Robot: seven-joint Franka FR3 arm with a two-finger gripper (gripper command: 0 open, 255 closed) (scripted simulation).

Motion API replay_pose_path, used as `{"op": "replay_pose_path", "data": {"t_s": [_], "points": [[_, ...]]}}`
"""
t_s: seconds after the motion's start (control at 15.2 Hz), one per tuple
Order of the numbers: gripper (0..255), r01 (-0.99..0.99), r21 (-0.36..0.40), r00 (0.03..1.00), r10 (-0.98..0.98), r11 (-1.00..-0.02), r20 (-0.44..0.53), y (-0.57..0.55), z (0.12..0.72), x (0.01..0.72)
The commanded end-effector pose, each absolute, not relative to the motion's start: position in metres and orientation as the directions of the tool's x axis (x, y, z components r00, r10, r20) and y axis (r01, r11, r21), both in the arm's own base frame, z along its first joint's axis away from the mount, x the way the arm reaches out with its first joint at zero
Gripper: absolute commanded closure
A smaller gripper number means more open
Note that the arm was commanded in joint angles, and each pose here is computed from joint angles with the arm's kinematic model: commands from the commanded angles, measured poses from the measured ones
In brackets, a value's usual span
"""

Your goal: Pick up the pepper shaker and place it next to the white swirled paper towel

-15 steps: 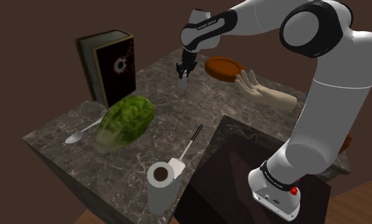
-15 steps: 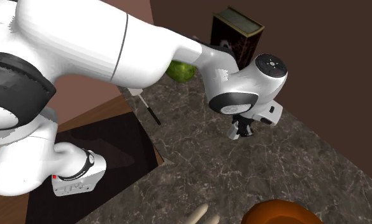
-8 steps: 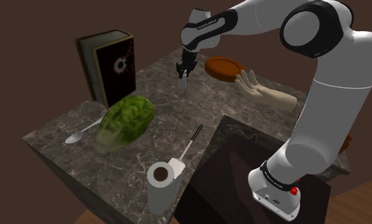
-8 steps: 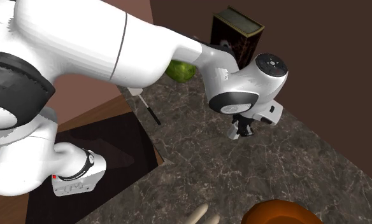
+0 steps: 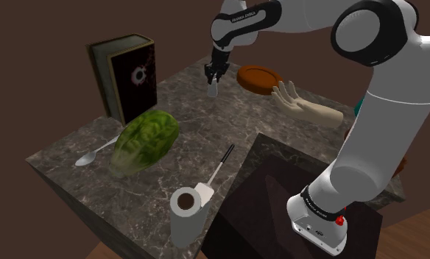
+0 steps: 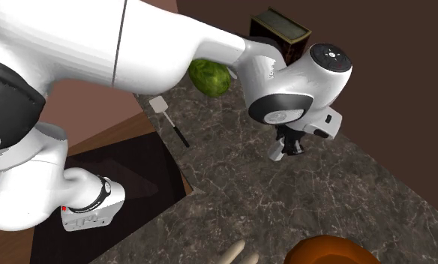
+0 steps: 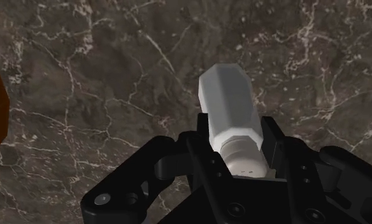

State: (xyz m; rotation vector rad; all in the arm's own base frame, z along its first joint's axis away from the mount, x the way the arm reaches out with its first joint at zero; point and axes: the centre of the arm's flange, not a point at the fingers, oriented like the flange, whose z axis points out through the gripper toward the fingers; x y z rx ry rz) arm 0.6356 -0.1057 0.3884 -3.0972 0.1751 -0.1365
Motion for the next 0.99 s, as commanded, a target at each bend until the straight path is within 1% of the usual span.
{"op": "replay_pose_path", "data": {"t_s": [0.0, 0.92], "points": [[255, -0.111, -0.041, 0.99, -0.114, -0.993, 0.085, -0.106, 0.4, 0.636], [255, -0.111, -0.041, 0.99, -0.114, -0.993, 0.085, -0.106, 0.474, 0.636]]}}
